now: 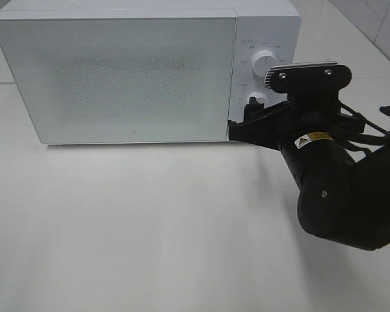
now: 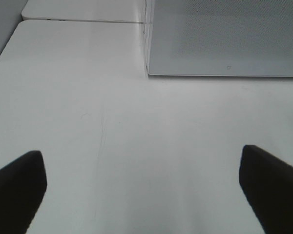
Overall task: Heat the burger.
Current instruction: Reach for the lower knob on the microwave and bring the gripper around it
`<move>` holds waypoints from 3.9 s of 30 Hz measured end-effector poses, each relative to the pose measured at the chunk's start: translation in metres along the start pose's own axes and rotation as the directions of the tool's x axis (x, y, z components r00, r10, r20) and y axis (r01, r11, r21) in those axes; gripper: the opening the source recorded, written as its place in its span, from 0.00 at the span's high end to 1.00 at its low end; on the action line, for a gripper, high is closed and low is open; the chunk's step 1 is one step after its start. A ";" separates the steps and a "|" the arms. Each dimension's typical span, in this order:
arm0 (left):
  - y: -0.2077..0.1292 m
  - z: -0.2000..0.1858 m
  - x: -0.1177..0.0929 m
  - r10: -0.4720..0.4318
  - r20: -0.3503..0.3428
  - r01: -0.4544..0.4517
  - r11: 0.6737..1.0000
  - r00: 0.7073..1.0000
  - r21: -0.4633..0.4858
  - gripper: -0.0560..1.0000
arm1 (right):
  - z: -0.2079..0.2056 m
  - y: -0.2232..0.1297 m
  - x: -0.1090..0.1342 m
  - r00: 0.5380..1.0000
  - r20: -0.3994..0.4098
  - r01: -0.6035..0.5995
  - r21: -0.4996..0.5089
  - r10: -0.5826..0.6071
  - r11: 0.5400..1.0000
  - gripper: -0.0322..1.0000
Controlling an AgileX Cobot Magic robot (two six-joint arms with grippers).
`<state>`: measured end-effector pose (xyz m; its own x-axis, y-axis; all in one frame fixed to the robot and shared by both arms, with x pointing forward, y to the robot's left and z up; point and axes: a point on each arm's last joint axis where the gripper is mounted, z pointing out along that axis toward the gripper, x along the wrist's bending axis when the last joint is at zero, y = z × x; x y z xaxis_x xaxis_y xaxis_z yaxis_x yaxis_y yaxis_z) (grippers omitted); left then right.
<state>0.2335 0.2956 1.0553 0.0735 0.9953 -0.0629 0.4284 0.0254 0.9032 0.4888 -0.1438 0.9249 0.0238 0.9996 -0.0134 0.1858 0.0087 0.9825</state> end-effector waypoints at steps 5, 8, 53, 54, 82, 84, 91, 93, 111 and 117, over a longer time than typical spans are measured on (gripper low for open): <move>0.000 0.000 0.000 0.000 0.000 0.000 1.000 1.000 0.000 0.00 | 0.013 -0.004 0.007 1.000 0.006 -0.004 -0.002 0.004 1.000 0.24; 0.000 0.000 0.000 0.000 0.000 0.000 1.000 1.000 0.000 0.00 | 0.026 -0.004 0.007 0.999 0.018 -0.038 -0.010 0.038 0.999 0.24; 0.000 0.000 0.000 0.000 0.000 0.000 1.000 1.000 0.000 0.00 | 0.077 -0.029 0.005 0.999 -0.023 -0.040 0.024 0.041 0.999 0.56; 0.000 0.000 0.000 0.000 0.000 0.000 1.000 1.000 0.000 0.00 | 0.077 -0.029 0.005 0.999 -0.023 -0.040 0.024 0.041 0.999 0.56; 0.000 0.000 0.000 0.000 0.000 0.000 1.000 1.000 0.000 0.00 | 0.077 -0.031 0.006 0.878 -0.065 -0.473 0.037 0.474 0.880 0.56; 0.000 0.000 0.000 0.000 0.000 0.000 1.000 1.000 0.000 0.00 | 0.077 -0.031 0.005 0.851 -0.066 -0.519 0.042 0.521 0.854 0.56; 0.000 0.000 0.000 0.000 0.000 0.000 1.000 1.000 0.000 0.00 | 0.076 -0.032 0.005 0.618 -0.069 -0.779 0.080 0.783 0.621 0.56; 0.000 0.000 0.000 0.000 0.000 0.000 1.000 1.000 0.000 0.00 | 0.075 -0.032 0.005 0.538 -0.063 -0.836 0.088 0.841 0.542 0.55; 0.000 0.000 0.000 0.000 0.000 0.000 1.000 1.000 0.000 0.00 | 0.075 -0.032 0.005 -0.328 0.026 -0.936 0.128 0.944 -0.329 0.55; 0.000 0.000 0.000 0.000 0.000 0.000 1.000 1.000 0.000 0.00 | 0.075 -0.032 0.006 -0.397 0.033 -0.908 0.127 0.917 -0.398 0.55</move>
<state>0.2335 0.2956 1.0553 0.0735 0.9953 -0.0629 0.4284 0.0254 0.9032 0.5563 -0.1405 0.8799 0.1932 -0.3901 0.9003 0.0291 -0.9149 -0.4027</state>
